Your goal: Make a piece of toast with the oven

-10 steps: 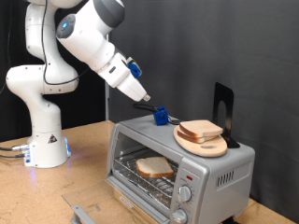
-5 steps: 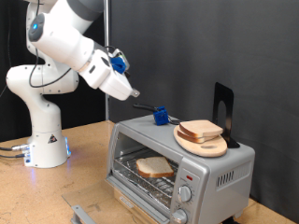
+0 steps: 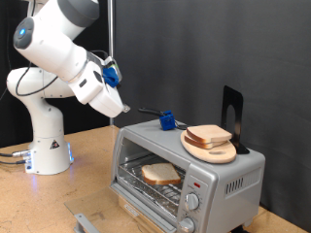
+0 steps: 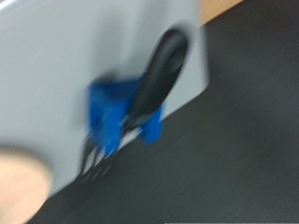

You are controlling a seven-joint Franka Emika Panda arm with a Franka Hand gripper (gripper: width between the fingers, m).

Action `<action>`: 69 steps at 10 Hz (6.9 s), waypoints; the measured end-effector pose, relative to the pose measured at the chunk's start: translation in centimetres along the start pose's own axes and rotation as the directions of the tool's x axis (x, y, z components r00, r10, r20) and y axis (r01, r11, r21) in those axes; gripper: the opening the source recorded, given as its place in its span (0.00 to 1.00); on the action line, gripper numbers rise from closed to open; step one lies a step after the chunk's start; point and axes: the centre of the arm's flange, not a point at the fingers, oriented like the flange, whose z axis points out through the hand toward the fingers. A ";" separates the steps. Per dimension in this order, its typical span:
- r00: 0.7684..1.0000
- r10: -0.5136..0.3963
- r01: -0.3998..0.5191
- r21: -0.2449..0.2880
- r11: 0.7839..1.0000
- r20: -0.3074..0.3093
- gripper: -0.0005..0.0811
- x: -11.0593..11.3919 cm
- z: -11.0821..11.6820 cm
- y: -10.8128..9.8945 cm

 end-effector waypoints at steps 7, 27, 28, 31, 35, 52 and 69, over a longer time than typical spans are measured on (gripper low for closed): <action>0.951 0.219 -0.239 0.074 0.968 0.217 0.84 0.0 -3.5 4.0; 0.736 0.677 -0.657 0.241 0.715 -0.003 0.84 -5.3 -10.2 15.9; 0.738 0.675 -0.660 0.218 0.719 0.010 0.84 -5.2 -10.5 16.1; 0.683 0.726 -0.659 0.360 0.660 -0.082 0.84 -4.3 -10.3 16.6; 0.570 0.802 -0.705 0.395 0.590 -0.179 0.84 -6.4 -8.0 19.6; 0.575 0.792 -0.769 0.196 0.609 -0.204 0.84 -10.0 10.1 28.2; 0.709 0.705 -0.639 0.442 0.630 0.021 0.84 -7.2 6.8 13.3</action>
